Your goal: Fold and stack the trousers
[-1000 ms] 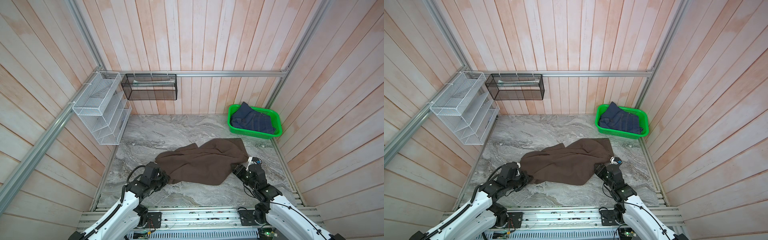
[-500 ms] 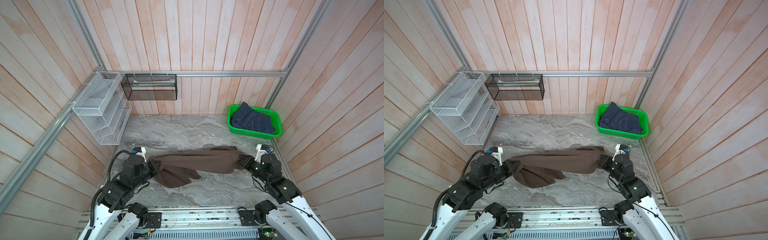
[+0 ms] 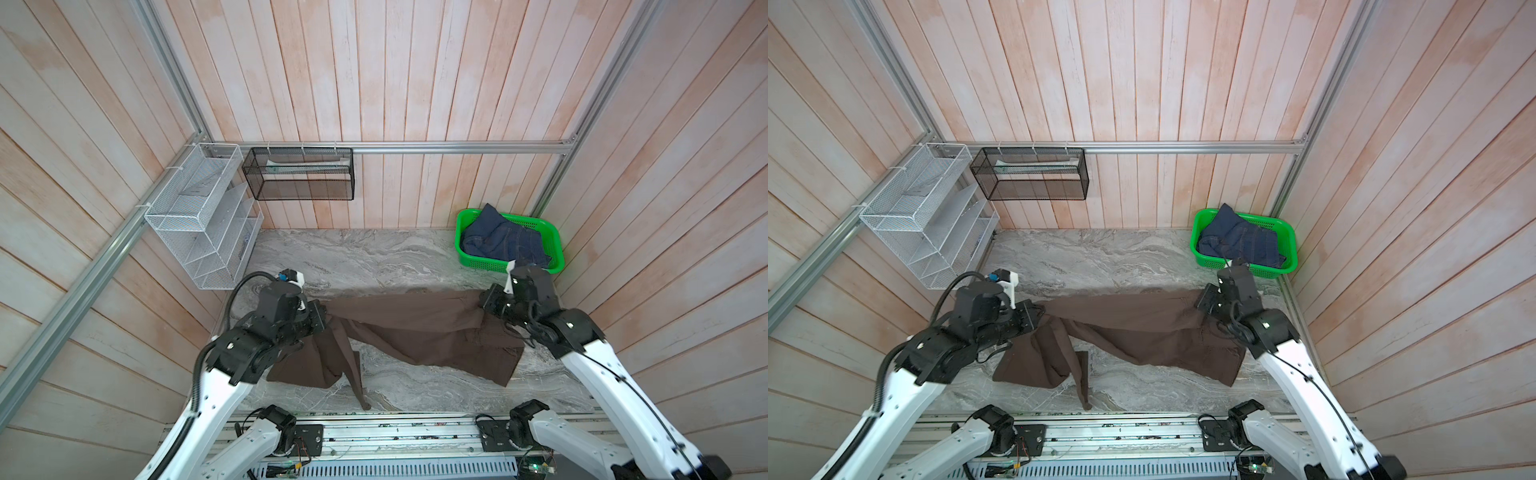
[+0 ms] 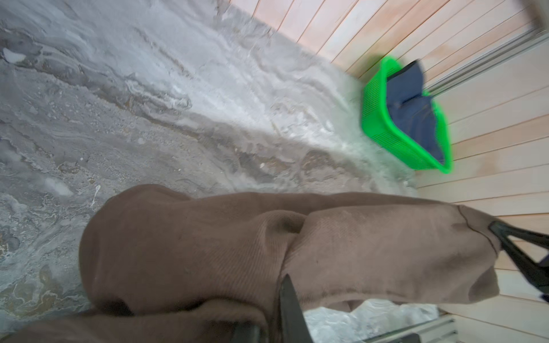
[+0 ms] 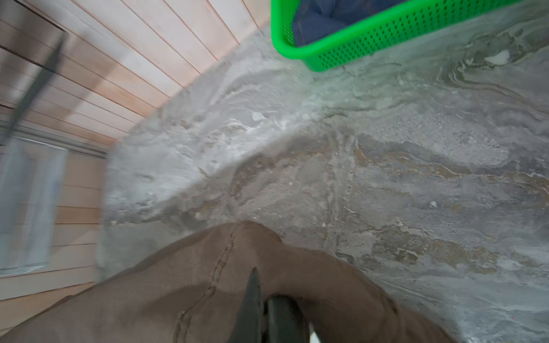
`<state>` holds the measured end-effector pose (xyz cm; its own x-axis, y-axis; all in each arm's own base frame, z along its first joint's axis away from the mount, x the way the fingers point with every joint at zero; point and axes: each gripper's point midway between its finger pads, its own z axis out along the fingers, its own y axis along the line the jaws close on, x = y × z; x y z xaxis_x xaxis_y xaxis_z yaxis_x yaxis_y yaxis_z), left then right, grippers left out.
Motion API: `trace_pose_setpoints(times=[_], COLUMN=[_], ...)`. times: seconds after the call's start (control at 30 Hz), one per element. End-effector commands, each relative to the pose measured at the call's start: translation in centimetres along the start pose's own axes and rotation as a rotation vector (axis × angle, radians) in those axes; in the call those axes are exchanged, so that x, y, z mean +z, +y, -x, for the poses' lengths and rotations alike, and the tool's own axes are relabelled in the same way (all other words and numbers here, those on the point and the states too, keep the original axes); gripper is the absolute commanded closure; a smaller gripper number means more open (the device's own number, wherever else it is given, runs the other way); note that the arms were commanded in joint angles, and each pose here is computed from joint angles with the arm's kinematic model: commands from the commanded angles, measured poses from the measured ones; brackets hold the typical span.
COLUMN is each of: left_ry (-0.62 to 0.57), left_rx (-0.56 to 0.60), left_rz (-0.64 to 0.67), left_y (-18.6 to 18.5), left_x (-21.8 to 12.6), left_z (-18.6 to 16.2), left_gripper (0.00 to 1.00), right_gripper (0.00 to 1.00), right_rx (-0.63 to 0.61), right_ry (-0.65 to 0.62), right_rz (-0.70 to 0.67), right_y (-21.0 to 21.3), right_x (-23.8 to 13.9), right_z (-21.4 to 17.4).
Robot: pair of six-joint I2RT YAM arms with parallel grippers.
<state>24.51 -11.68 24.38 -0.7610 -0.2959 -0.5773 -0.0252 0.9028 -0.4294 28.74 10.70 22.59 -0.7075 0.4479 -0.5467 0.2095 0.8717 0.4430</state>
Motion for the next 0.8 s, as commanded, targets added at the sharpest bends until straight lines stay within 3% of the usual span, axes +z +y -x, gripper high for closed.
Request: trace_pose_setpoints(times=[0.0,0.1,0.13,0.23,0.3,0.4,0.6,0.77], left_ry=[0.007,0.042,0.043,0.024,0.016,0.026,0.06,0.092], left_rx=[0.04,0.026,0.018,0.002,0.0,0.001,-0.028,-0.037], left_rz=[0.066,0.117,0.124,0.124,0.129,0.145,0.121,0.119], left_y=[1.3,2.8,3.2,3.8,4.1,4.9,5.4,6.1], left_x=[3.6,5.9,6.3,6.3,6.0,6.1,6.7,6.4], left_z=[0.3,0.2,0.4,1.4,2.0,2.4,2.0,0.1], left_gripper=[0.97,0.89,0.85,0.59,0.51,0.39,0.34,0.16], right_gripper=[0.92,0.66,0.61,0.5,0.45,0.4,0.4,0.42], right_rx=[-0.062,-0.076,-0.074,-0.043,-0.002,0.057,0.131,0.166], right_ry=[0.013,0.073,0.08,0.05,0.027,0.045,0.151,0.088], right_rz=[-0.126,-0.168,-0.162,-0.135,-0.122,-0.098,-0.097,-0.091], right_y=[-1.8,-1.9,-1.7,-1.6,-2.1,-3.5,-6.7,-8.5], right_x=[3.5,5.3,5.3,3.8,2.6,2.2,5.5,6.9], right_z=[0.1,-0.5,-0.5,-0.3,-0.6,-2.9,-8.1,-7.7])
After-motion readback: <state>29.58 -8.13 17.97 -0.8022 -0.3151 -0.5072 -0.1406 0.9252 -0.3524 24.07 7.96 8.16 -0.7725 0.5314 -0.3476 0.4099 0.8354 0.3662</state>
